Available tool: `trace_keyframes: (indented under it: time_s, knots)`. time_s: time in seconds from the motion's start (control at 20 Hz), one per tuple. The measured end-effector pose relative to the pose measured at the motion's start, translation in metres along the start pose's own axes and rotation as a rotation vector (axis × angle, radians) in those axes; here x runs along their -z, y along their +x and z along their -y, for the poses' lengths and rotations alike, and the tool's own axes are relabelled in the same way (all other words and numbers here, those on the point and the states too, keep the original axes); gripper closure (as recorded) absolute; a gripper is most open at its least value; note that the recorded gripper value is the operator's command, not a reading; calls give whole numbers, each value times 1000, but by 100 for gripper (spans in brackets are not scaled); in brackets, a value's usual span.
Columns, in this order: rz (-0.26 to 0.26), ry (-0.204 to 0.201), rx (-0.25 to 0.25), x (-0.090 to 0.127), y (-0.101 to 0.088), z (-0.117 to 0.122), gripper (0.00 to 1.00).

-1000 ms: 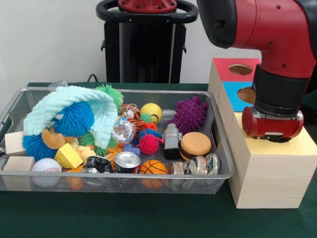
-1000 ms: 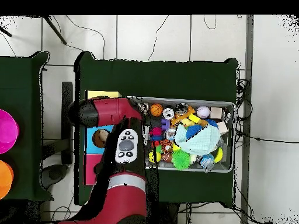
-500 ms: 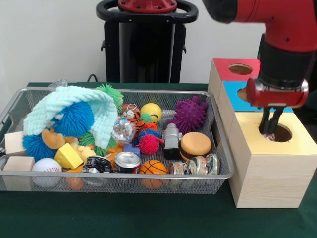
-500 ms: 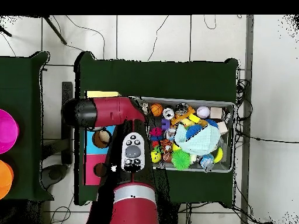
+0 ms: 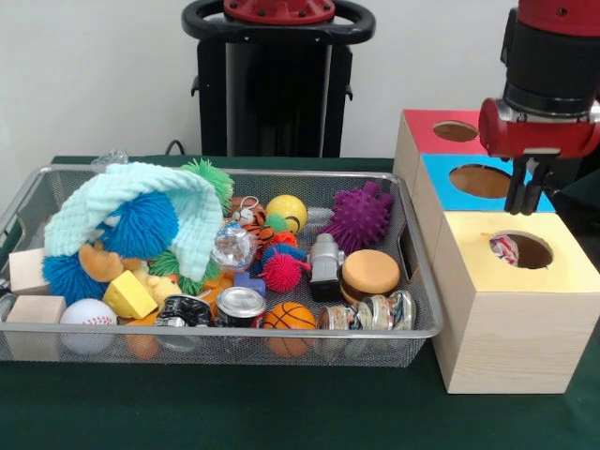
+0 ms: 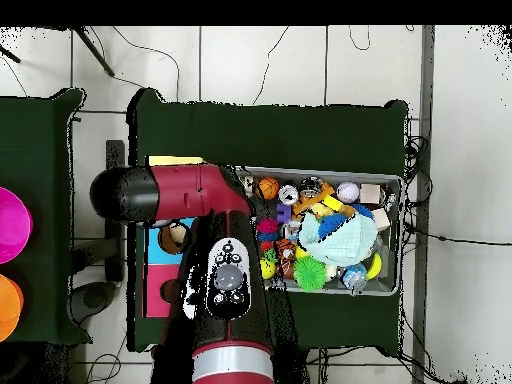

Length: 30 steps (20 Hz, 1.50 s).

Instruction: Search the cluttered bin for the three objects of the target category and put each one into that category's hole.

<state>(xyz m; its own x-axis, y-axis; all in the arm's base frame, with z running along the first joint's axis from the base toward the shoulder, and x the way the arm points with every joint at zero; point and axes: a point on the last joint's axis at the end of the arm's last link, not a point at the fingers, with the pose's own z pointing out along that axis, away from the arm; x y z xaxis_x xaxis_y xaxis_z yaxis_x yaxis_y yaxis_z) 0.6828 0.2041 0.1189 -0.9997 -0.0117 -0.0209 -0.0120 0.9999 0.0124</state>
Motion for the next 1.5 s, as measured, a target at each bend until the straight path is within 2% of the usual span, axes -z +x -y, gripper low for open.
trace_keyframes:
  time_s: [0.25,0.4,0.5,0.55,0.7,0.8,0.95,1.05,1.1,1.25,1.3,1.5]
  knots:
    - [20,-2,-3,14,-4,2,100]
    - [13,3,2,20,-3,2,100]
    - [3,22,17,21,-1,4,100]
    - [-23,67,50,23,6,9,100]
    - [-45,96,71,26,12,16,100]
    - [-51,100,67,32,14,27,100]
    - [-48,57,12,47,10,62,100]
    - [-46,43,-18,54,8,82,100]
    - [-37,35,-55,62,4,106,100]
    - [-16,34,-108,76,-3,144,100]
    - [3,34,-142,86,-7,168,100]
    - [28,35,-180,100,-15,196,100]
